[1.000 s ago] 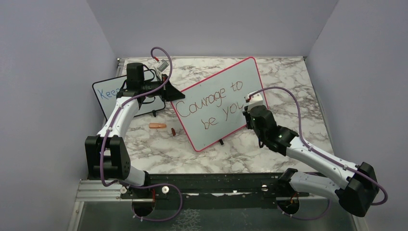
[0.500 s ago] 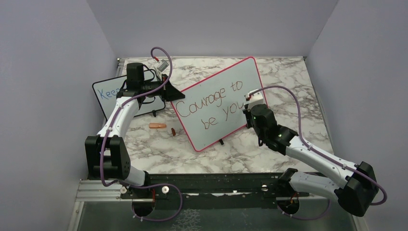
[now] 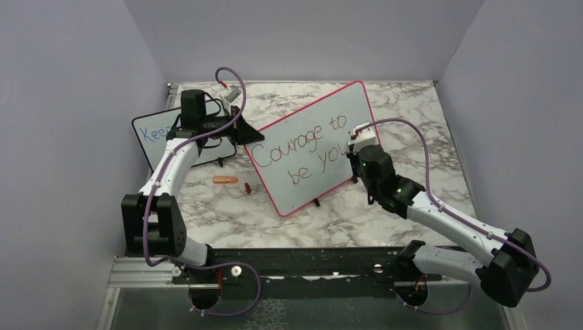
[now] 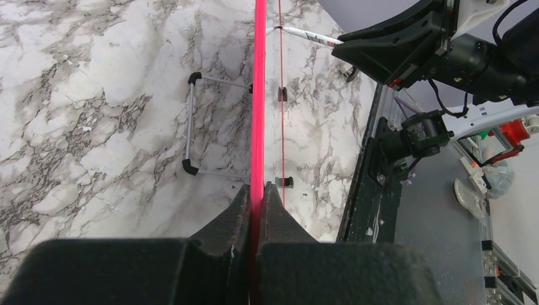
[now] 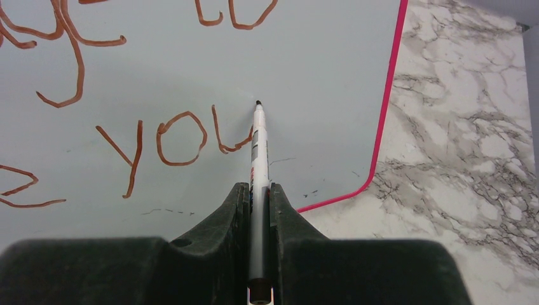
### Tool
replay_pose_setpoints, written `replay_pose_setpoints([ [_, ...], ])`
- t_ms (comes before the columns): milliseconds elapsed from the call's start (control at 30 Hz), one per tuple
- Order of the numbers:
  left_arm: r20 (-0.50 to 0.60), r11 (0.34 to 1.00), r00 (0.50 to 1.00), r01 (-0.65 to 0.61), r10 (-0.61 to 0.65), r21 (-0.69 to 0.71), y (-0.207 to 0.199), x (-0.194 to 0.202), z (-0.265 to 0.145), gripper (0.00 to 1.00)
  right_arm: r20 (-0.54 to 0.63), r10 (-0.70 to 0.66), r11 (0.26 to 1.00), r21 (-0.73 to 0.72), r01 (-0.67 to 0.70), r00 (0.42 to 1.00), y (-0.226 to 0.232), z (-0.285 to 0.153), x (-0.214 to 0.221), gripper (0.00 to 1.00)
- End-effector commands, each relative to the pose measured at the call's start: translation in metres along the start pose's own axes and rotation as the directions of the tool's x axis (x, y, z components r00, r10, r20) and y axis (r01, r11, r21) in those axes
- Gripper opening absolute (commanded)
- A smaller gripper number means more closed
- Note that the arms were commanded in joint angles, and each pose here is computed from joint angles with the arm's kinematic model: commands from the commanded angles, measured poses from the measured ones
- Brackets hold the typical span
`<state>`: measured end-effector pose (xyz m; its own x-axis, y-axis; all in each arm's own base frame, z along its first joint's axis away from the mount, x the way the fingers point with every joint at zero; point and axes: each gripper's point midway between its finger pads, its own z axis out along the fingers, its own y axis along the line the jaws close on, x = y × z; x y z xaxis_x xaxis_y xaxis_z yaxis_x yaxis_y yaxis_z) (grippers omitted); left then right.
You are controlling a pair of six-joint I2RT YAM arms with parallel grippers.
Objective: Write a sentence on the whiteboard
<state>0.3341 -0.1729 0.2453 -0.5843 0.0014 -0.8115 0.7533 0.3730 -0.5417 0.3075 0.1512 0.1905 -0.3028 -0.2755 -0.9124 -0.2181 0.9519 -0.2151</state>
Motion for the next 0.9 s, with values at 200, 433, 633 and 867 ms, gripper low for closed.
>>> replay_pose_setpoints([
  [200,-0.02,0.994,1.0,0.007,-0.009,-0.105,0.026,0.009,-0.001,0.0,0.049,0.023,1.0,-0.013,-0.022,0.999,0.002,0.005,-0.022,0.01],
  [433,-0.021,0.994,1.0,0.008,-0.011,-0.108,0.027,0.01,-0.001,0.0,-0.005,0.041,0.999,-0.011,-0.041,0.999,0.001,0.001,0.001,0.01],
  [633,-0.021,0.994,1.0,0.009,-0.011,-0.109,0.027,0.01,-0.001,0.0,-0.048,0.055,0.998,-0.02,-0.056,0.997,0.001,-0.004,0.019,0.01],
  [867,-0.021,0.994,1.0,0.01,-0.012,-0.109,0.027,0.01,-0.001,0.0,-0.082,0.055,0.998,-0.019,-0.057,0.995,0.002,-0.006,0.032,0.01],
])
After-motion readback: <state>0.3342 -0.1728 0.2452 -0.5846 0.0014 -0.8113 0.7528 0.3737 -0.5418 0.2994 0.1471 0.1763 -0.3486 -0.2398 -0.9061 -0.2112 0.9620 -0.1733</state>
